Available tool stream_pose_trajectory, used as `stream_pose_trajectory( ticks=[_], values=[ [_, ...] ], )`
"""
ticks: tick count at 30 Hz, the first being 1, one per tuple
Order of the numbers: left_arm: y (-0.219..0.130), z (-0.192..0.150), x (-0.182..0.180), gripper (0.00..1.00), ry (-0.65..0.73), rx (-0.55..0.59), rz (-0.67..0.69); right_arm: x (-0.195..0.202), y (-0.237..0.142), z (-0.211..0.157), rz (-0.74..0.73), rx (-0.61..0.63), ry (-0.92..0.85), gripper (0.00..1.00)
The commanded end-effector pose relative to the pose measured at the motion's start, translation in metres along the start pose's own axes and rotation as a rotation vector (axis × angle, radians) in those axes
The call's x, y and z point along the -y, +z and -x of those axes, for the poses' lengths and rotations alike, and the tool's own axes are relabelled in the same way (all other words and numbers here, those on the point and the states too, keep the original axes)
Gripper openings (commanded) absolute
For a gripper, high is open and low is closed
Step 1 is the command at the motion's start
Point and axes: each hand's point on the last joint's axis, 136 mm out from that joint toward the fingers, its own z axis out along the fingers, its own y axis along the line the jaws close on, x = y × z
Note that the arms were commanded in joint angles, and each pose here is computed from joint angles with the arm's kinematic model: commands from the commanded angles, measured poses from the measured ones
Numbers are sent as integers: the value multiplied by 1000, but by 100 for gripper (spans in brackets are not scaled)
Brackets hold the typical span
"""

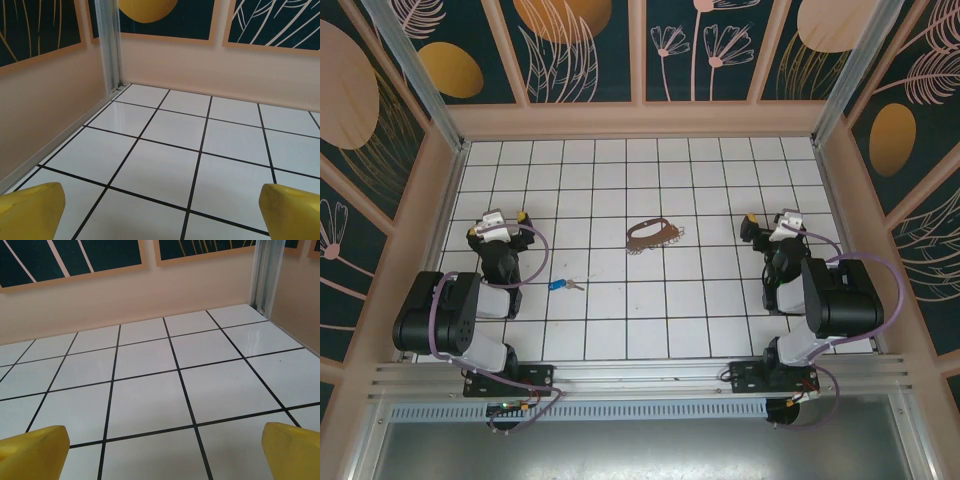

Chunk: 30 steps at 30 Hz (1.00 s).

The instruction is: Put the keys on the keyring

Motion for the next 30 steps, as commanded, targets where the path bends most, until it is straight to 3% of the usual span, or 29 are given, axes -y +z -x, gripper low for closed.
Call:
stream_pose_trajectory(
  ticks=[1, 30],
  values=[
    [0, 8, -2, 99, -28, 34, 8, 0, 3, 9, 1, 25, -1, 99],
    [0, 8, -2, 99, -26, 33, 9, -3, 3, 10, 22, 26, 3, 99]
  ],
)
